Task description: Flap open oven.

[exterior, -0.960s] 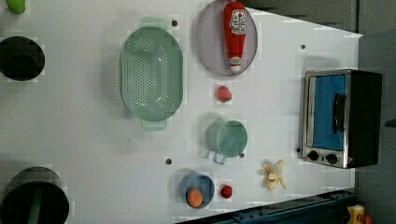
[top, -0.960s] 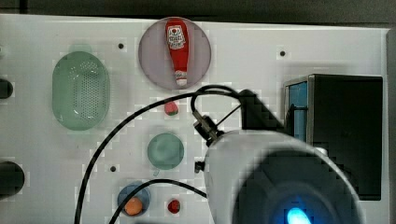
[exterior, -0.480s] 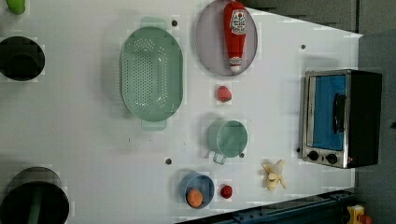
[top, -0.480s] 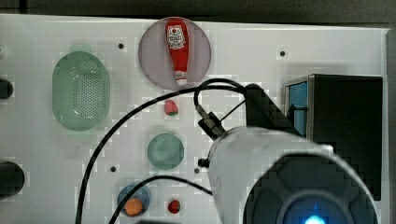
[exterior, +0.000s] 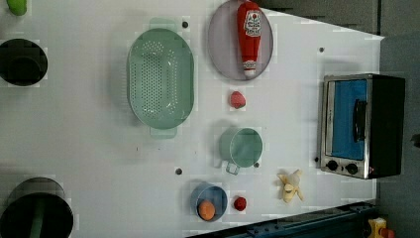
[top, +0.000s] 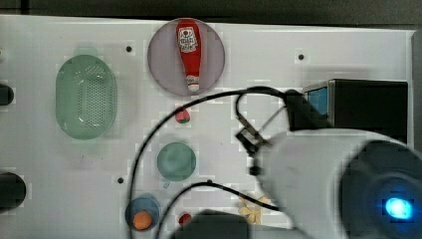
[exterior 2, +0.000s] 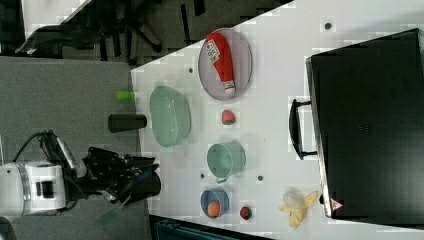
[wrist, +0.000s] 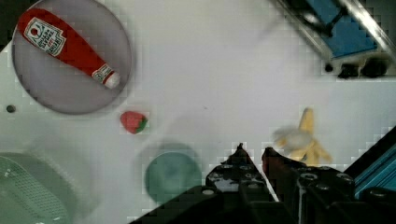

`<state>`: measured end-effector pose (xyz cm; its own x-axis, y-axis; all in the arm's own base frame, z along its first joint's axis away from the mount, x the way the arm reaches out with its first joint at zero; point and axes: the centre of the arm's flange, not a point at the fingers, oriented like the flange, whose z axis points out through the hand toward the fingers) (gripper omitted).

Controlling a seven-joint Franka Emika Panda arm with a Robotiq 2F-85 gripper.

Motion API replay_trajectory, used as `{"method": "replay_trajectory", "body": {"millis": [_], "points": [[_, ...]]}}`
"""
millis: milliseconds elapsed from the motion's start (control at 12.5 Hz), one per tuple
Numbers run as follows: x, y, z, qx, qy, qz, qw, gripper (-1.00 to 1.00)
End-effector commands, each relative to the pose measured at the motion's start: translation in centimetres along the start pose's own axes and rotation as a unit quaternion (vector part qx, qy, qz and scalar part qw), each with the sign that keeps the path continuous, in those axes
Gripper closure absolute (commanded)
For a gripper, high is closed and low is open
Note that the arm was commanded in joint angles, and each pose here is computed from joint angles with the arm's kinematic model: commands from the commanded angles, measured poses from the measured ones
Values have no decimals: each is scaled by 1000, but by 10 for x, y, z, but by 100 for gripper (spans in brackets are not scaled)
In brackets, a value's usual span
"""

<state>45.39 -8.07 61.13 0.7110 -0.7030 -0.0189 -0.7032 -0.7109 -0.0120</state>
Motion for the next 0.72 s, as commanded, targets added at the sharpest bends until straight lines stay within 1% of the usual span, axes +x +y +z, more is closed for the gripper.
{"method": "replay_trajectory", "body": {"millis": [80,240,400,560,720], "points": [[37,54,17,5,-20,-98,995,65],[59,77,34,9,-26,-167,986,65],[82,96,55,10,-21,-226,974,65],[103,110,82,-5,-9,-286,958,65],[122,118,113,-22,10,-341,940,65]]}}
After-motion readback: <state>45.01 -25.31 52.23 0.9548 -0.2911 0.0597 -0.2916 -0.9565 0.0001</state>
